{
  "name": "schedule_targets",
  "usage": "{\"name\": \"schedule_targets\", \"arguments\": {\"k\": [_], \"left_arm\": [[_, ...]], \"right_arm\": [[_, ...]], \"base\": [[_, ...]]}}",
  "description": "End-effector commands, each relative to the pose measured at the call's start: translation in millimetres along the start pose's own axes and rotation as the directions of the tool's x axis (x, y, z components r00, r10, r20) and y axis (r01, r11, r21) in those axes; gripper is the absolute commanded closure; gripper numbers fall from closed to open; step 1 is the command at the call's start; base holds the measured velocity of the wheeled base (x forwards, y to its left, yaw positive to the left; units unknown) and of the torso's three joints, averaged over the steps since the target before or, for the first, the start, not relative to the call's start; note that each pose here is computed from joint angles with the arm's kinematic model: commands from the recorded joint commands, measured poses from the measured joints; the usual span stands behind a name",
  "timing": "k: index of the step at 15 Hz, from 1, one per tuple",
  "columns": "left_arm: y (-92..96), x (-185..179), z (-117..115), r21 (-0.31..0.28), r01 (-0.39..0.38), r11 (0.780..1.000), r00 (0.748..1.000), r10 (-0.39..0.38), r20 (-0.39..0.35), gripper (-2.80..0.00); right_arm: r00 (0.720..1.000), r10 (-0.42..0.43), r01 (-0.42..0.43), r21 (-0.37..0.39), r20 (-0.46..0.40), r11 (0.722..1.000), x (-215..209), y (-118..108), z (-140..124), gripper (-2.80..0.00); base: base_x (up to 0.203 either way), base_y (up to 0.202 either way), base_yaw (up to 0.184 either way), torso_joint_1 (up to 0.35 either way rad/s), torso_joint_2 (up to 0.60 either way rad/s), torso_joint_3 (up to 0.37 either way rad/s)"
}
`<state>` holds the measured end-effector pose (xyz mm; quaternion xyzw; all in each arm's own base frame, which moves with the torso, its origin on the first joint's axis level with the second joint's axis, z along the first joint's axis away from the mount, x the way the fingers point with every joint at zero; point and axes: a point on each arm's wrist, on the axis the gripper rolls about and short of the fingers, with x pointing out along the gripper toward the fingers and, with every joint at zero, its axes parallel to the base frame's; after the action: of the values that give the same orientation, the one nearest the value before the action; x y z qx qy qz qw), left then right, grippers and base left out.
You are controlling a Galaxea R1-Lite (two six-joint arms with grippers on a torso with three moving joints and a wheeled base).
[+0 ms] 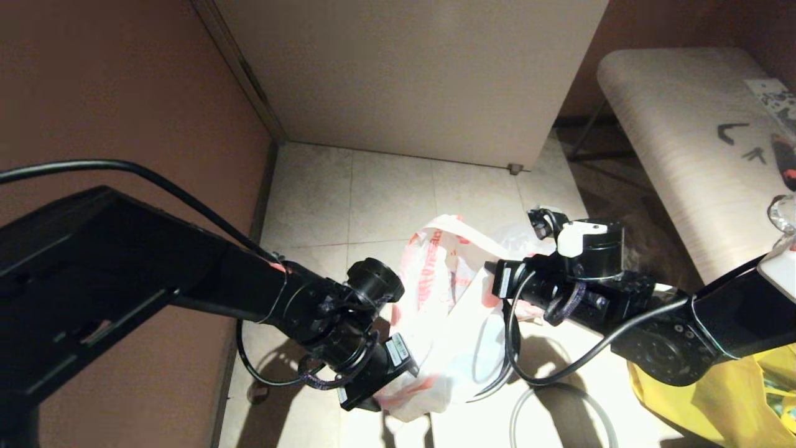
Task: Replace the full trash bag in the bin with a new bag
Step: Put the new garbage bag on the trash can
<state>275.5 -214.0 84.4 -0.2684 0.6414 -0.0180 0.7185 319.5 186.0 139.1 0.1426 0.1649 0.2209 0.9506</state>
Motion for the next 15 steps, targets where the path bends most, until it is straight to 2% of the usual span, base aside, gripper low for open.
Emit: {"name": "schedule_targets", "arguments": {"k": [1,6,8,10,11,13,15], "left_arm": [[0.3,7,-1,-0.004,-0.016,1.0,1.0,0.016,-0.013,0.0],[-5.9,27,-3,0.024,-0.047,0.999,0.999,0.047,-0.019,0.0],[-17.4,25,4,0.037,-0.054,0.998,0.994,0.051,0.092,0.0],[-26.5,2,3,0.081,0.053,0.995,0.98,-0.067,0.186,0.0],[-28.1,-4,1,0.124,0.077,0.989,0.965,-0.105,0.242,0.0],[-24.3,3,-6,0.198,0.037,0.979,0.951,-0.096,0.293,0.0],[-14.7,32,-9,0.223,-0.043,0.974,0.949,-0.03,0.313,0.0]], "right_arm": [[1.0,0.002,-0.002,0.002,0.003,1.0,0,0,0,0.0],[1.0,-0.02,0.02,-0.003,-0.007,1.0,-11,-1,1,0.0],[0.988,-0.118,0.11,-0.08,-0.096,0.991,-27,-9,-12,0.0],[0.972,-0.19,0.166,-0.17,-0.14,0.971,-42,-16,-25,0.0],[0.962,-0.219,0.184,-0.21,-0.161,0.96,-49,-19,-33,0.0],[0.936,-0.263,0.198,-0.266,-0.235,0.943,-59,-28,-55,0.0],[0.896,-0.3,0.199,-0.308,-0.327,0.93,-55,-38,-82,0.0]], "base": [[0.0,0.0,0.0,0.0,0.0,0.0],[0.0,0.0,0.0,0.0,0.0,0.0],[0.0,0.0,0.0,0.0,0.0,0.0],[0.0,0.0,0.0,0.0,0.0,0.0],[0.0,0.0,0.0,0.0,0.0,0.0],[0.0,0.0,0.0,0.0,0.0,0.0],[0.0,0.0,0.0,0.0,0.0,0.0]]}}
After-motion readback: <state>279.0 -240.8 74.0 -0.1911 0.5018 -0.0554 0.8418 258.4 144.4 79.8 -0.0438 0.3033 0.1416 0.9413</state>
